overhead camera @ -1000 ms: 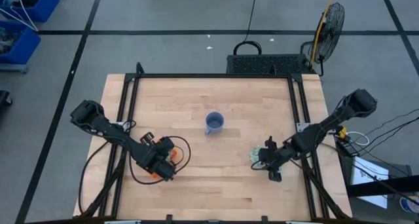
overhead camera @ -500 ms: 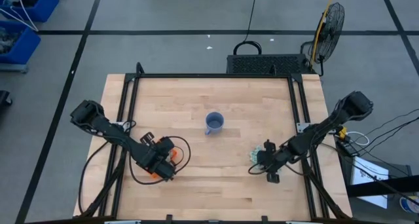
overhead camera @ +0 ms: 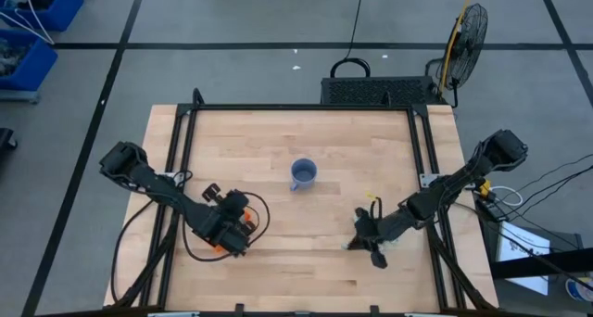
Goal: Pick and place Stevia / Truvia into bins
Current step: Put the green stevia packet into the orange basket
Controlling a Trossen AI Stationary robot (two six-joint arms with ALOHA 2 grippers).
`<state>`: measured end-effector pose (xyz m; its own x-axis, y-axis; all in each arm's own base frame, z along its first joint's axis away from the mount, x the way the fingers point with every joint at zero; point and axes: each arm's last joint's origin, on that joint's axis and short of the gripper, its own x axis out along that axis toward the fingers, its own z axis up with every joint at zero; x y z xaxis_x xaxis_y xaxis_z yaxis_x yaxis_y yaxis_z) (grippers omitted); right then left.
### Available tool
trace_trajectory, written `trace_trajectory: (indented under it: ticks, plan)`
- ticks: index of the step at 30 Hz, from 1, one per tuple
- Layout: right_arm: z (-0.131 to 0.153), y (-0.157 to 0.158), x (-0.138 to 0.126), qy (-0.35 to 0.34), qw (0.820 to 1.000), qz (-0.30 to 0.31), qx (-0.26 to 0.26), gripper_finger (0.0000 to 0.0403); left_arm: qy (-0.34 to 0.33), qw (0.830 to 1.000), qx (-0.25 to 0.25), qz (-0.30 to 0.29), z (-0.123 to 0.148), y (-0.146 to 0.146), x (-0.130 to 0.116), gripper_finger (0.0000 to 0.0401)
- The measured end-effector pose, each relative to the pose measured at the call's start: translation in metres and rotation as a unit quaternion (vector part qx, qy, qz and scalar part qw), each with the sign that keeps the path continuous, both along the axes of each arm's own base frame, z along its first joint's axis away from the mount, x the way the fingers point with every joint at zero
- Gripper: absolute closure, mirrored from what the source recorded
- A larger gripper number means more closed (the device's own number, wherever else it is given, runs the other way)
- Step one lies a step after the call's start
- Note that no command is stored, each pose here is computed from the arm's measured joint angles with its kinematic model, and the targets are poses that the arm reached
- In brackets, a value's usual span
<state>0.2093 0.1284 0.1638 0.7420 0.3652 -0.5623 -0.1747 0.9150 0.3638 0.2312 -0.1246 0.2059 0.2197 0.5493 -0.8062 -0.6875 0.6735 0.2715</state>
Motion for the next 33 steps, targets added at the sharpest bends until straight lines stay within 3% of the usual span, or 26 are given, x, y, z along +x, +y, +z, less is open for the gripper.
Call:
trace_trajectory:
  ticks: [3,7,11,14,18,25,28,33]
  plan:
    - [0.007,-0.008,0.009,-0.077,0.994,-0.031,-0.066,0.0400,-0.070,0.997,0.023,-0.031,0.001,-0.004,0.013,0.0380]
    - [0.011,-0.026,0.020,-0.111,0.982,-0.083,-0.130,0.0400,-0.120,0.985,0.014,-0.121,0.005,-0.011,0.037,0.0380]
    - [0.013,-0.042,0.027,-0.112,0.982,-0.105,-0.107,0.0402,-0.141,0.955,0.011,-0.262,0.015,-0.016,0.061,0.0380]
    - [0.015,-0.045,0.030,-0.118,0.987,-0.081,-0.076,0.0400,-0.152,0.921,0.063,-0.354,0.024,-0.016,0.075,0.0380]
    - [0.016,-0.046,0.031,-0.126,0.986,-0.075,-0.079,0.0399,-0.226,0.907,0.090,-0.345,0.038,-0.007,0.092,0.0380]
    - [0.013,-0.043,0.032,-0.125,0.989,-0.029,-0.074,0.0399,-0.291,0.862,-0.038,-0.413,0.042,0.020,0.115,0.0380]
    - [0.013,-0.041,0.036,-0.149,0.986,-0.012,-0.078,0.0399,-0.286,0.854,-0.058,-0.431,0.034,0.026,0.121,0.0380]
    - [0.009,-0.042,0.038,-0.149,0.984,-0.006,-0.095,0.0399,-0.297,0.824,-0.065,-0.478,0.028,0.027,0.131,0.0379]
